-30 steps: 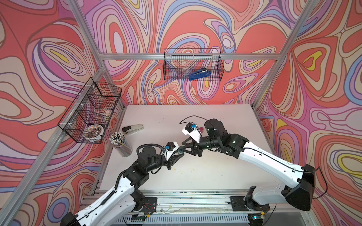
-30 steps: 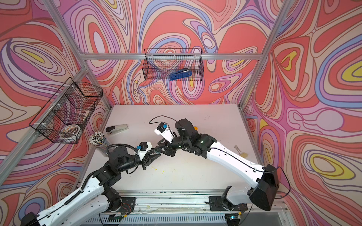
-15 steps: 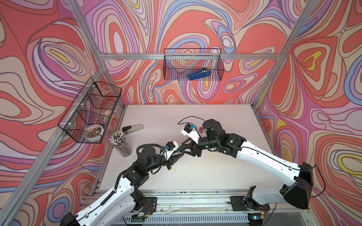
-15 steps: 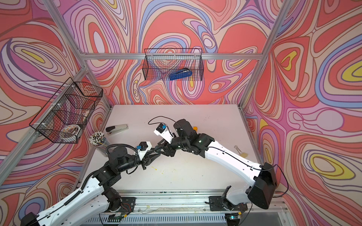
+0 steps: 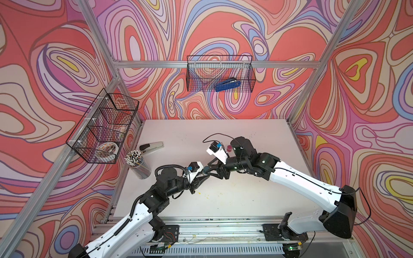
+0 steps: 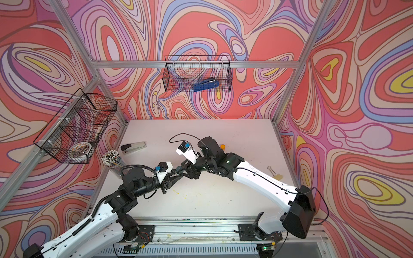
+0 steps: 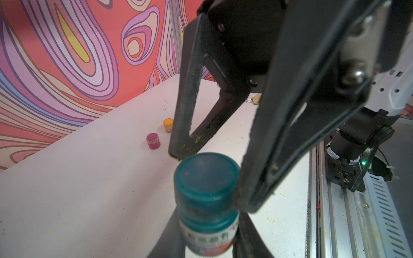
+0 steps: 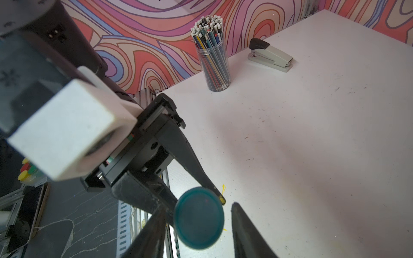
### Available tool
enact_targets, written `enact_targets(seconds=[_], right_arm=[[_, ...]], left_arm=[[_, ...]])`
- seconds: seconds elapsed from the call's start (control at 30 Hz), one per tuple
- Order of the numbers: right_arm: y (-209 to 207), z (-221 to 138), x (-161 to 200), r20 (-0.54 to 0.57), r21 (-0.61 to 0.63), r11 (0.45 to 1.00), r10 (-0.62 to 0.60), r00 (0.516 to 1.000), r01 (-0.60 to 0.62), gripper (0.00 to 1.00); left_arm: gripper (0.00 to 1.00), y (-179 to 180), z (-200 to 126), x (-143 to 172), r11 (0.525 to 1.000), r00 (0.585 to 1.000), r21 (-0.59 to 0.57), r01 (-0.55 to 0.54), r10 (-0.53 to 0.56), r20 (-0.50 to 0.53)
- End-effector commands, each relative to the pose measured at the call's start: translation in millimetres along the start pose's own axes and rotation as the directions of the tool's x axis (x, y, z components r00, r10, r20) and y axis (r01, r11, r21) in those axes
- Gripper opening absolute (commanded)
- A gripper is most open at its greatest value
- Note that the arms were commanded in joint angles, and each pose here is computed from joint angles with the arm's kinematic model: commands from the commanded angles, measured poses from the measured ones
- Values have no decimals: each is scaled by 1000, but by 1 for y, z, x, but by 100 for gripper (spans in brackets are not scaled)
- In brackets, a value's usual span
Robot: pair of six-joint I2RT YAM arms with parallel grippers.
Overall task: Close the paint jar lid
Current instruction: Screw the lid onto the paint jar.
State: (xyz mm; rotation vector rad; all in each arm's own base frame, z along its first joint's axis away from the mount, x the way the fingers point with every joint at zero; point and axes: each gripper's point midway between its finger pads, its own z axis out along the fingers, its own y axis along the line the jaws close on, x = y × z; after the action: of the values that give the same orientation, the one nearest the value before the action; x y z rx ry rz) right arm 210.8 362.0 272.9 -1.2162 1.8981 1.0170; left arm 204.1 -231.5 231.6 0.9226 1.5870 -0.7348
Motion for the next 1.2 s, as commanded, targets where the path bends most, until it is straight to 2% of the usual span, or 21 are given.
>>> enact_targets(seconds=[0.0,0.17,0.37,0.57,0.77,0.8,0.93,1.07,1.17], right_arm=[[-4,4,9,-30,-2,1000,22,999,-22,43],[-3,5,11,-38,-7,1000,26,999,-26,35],[-6,8,11,-42,1,998,57,997,-57,31],[-18,14,11,-42,55,988,148,988,-145,29],[-35,28,15,-17,117,959,261,965,-257,27],[-38,30,15,-1,135,951,281,960,-279,27],[-56,36,17,66,228,904,358,932,-363,26],[-76,43,26,131,342,814,453,882,-469,25],[-83,50,30,181,386,756,500,847,-529,25]], left_arm=[[27,2,-3,-13,1000,999,-13,-26,27,37],[27,4,-3,-14,999,999,-20,-28,29,39],[27,10,-3,-19,997,997,-54,-53,56,50],[27,31,-3,-36,976,985,-178,-126,144,92],[26,65,2,-61,918,966,-356,-176,231,119],[26,71,2,-74,904,958,-388,-178,249,141],[26,91,7,-88,862,946,-475,-173,279,162],[26,111,11,-95,813,942,-562,-151,290,167],[26,120,16,-96,794,940,-594,-129,289,182]])
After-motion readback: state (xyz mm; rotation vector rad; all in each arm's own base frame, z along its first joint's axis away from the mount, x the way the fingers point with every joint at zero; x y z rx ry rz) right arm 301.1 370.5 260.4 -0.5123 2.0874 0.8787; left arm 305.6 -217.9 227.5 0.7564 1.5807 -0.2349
